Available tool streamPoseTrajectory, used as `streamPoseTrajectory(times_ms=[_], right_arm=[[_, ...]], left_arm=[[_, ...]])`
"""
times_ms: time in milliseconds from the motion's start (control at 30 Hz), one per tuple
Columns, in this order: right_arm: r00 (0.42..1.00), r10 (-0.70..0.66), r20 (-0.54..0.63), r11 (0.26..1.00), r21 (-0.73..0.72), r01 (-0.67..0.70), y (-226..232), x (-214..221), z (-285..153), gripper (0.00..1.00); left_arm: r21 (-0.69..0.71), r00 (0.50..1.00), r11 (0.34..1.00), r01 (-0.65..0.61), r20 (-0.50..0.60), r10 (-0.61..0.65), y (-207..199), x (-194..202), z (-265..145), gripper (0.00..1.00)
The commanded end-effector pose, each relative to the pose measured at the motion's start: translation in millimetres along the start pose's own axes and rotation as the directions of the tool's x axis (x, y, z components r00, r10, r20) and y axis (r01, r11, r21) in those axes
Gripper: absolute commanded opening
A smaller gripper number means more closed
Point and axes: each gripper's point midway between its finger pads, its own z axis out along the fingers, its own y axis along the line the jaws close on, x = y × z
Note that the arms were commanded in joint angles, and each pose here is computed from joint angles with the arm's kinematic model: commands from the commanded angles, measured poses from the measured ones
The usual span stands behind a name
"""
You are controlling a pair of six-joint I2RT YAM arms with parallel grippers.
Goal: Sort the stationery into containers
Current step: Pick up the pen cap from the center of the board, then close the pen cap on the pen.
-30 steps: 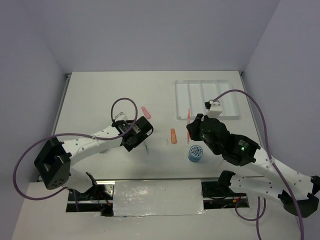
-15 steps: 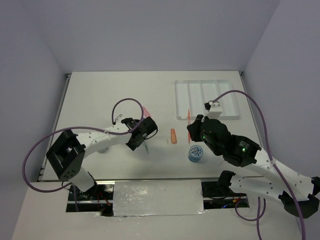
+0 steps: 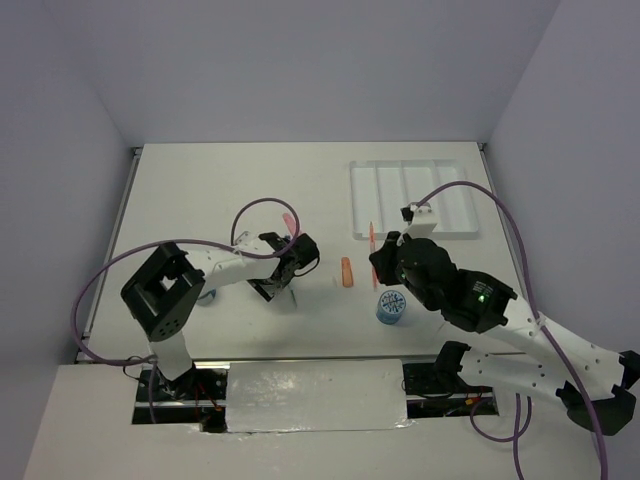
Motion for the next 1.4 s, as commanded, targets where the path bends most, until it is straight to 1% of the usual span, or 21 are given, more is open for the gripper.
streamPoseTrajectory(times_ms=[0, 133, 367, 500, 533, 633, 800, 867, 900, 933, 967, 1000, 1033, 1067, 1100, 1133, 1167, 1200, 1267, 1333, 1367], right_arm=[[1.000, -0.006, 0.020, 1.000, -0.030, 0.007, 8, -5, 2, 0.00], [1.000, -0.010, 0.022, 0.999, -0.043, 0.011, 11, -4, 4, 0.00], [1.000, -0.023, 0.001, 0.998, -0.052, 0.023, 16, 0, 8, 0.00], [1.000, -0.013, 0.012, 0.998, -0.063, 0.014, 17, -5, 5, 0.00], [1.000, -0.012, 0.011, 0.998, -0.067, 0.013, 18, -5, 5, 0.00], [1.000, -0.007, 0.011, 0.996, -0.089, 0.008, 21, -5, 2, 0.00], [1.000, 0.002, 0.005, 0.986, -0.169, -0.001, 31, 2, 0, 0.00], [1.000, 0.007, -0.005, 0.976, -0.217, -0.008, 37, 6, -3, 0.00], [1.000, 0.010, -0.006, 0.971, -0.240, -0.011, 40, 10, -1, 0.00], [1.000, 0.017, -0.018, 0.959, -0.282, -0.021, 46, 14, -4, 0.00], [0.999, 0.030, -0.018, 0.947, -0.318, -0.035, 52, 19, -1, 0.00], [0.999, 0.038, -0.024, 0.933, -0.358, -0.044, 58, 23, -2, 0.00], [0.998, 0.055, -0.023, 0.914, -0.402, -0.059, 65, 23, -4, 0.00], [0.997, 0.049, -0.052, 0.876, -0.478, -0.068, 77, 31, -10, 0.00], [0.995, 0.084, -0.045, 0.839, -0.536, -0.095, 88, 34, -9, 0.00], [0.994, 0.096, -0.054, 0.813, -0.572, -0.109, 94, 38, -10, 0.00], [0.992, 0.084, -0.092, 0.787, -0.604, -0.123, 98, 54, -9, 0.00], [0.991, 0.113, -0.068, 0.741, -0.659, -0.129, 112, 46, -15, 0.00], [0.989, 0.108, -0.103, 0.713, -0.685, -0.149, 122, 60, -12, 0.00], [0.990, 0.108, -0.087, 0.678, -0.722, -0.138, 138, 63, -17, 0.00], [0.991, 0.118, -0.068, 0.667, -0.733, -0.130, 144, 61, -19, 0.00]], left_arm=[[-0.025, 1.000, 1.000, 0.015, 0.001, -0.015, -3, -1, 6, 0.56], [-0.047, 1.000, 0.999, 0.002, -0.002, -0.002, -3, 2, 13, 0.56], [-0.073, 1.000, 0.997, -0.012, -0.028, 0.010, 0, 9, 20, 0.38], [-0.071, 0.998, 0.997, -0.018, -0.059, 0.014, 7, 15, 21, 0.20], [-0.069, 0.998, 0.997, -0.020, -0.066, 0.016, 9, 16, 20, 0.20], [-0.053, 0.996, 0.998, -0.021, -0.093, 0.016, 17, 17, 12, 0.00], [0.063, 0.995, 0.997, -0.041, -0.084, 0.046, 22, 11, -20, 0.00], [0.164, 0.998, 0.986, -0.037, -0.050, 0.045, 14, -6, -42, 0.00], [0.211, 0.996, 0.974, -0.080, -0.030, 0.088, 11, -12, -51, 0.00], [0.332, 0.997, 0.941, -0.066, -0.016, 0.076, -6, -24, -73, 0.00], [0.388, 0.986, 0.906, -0.167, 0.056, 0.157, -11, -34, -81, 0.00], [0.439, 0.982, 0.879, -0.187, 0.095, 0.161, -18, -44, -93, 0.00], [0.538, 0.984, 0.825, -0.176, 0.128, 0.127, -30, -58, -118, 0.00], [0.578, 0.978, 0.790, -0.203, 0.161, 0.133, -34, -65, -127, 0.00], [0.638, 0.964, 0.726, -0.257, 0.224, 0.145, -34, -80, -149, 0.00], [0.720, 0.965, 0.647, -0.249, 0.244, 0.099, -46, -86, -168, 0.00], [0.757, 0.943, 0.568, -0.323, 0.310, 0.123, -50, -90, -182, 0.00], [0.807, 0.942, 0.494, -0.325, 0.320, 0.097, -53, -93, -199, 0.00], [0.905, 0.948, 0.286, -0.315, 0.314, 0.048, -53, -96, -244, 0.00], [0.947, 0.957, 0.143, -0.289, 0.289, 0.022, -46, -98, -276, 0.00], [0.956, 0.961, 0.097, -0.277, 0.278, 0.002, -45, -98, -284, 0.00]])
